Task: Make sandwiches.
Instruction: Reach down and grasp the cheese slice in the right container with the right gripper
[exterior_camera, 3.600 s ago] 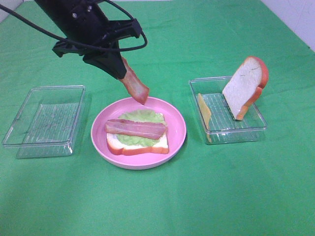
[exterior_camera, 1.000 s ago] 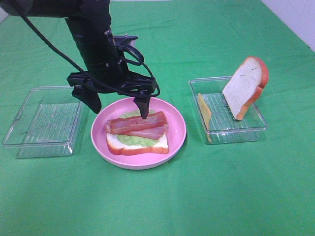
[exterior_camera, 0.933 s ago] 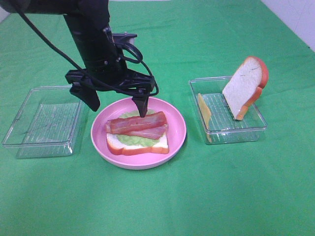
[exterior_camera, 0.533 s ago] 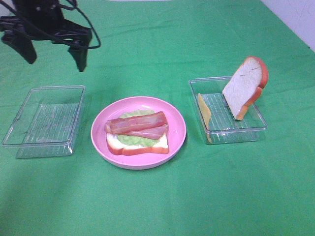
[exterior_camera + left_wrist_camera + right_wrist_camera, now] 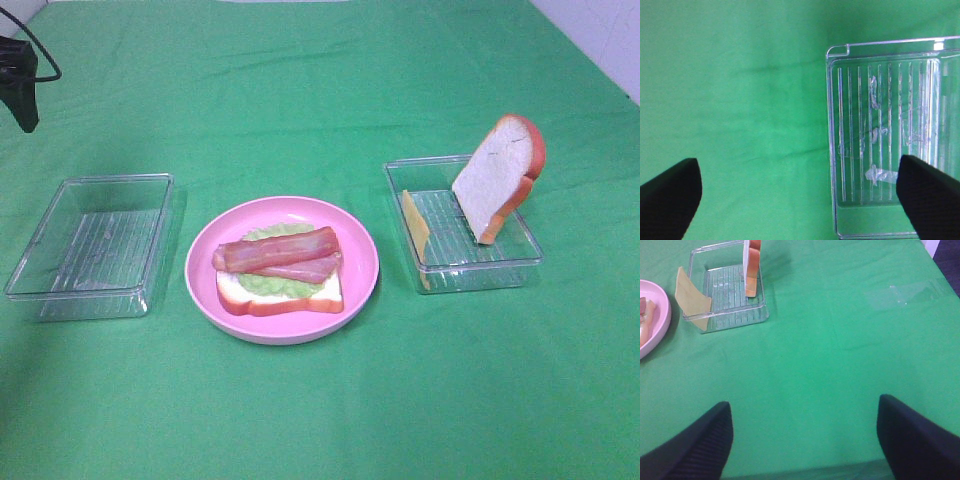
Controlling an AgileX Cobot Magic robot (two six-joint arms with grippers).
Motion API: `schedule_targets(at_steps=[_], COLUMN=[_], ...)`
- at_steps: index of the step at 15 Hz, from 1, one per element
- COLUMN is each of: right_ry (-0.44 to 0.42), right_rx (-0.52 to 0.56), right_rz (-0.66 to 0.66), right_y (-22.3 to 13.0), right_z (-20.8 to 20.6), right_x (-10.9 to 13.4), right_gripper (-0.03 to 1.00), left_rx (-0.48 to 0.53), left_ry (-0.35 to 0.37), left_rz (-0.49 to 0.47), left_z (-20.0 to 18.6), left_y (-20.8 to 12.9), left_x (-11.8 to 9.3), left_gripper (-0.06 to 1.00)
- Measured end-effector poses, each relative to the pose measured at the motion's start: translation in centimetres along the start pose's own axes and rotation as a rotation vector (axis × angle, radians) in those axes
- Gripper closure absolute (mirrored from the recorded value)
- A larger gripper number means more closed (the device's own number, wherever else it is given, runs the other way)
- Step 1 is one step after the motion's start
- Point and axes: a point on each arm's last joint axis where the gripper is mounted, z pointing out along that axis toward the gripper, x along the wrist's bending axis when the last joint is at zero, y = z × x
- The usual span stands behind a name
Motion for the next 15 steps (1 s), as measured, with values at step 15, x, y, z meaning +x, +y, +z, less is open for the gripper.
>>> schedule_targets(at_steps=[15], right_ry=[0.0], right_rx=[-0.001], right_rz=[0.0], right_y=[0.0], right_z=[0.0], right_x=[0.0], right_gripper=[0.2], left_rx=[-0.355], left_ry=[-0.082], left_rz=[0.058], left_z=[-14.6], left_y=[-25.9], left_x=[-0.2], left_gripper=[-0.05])
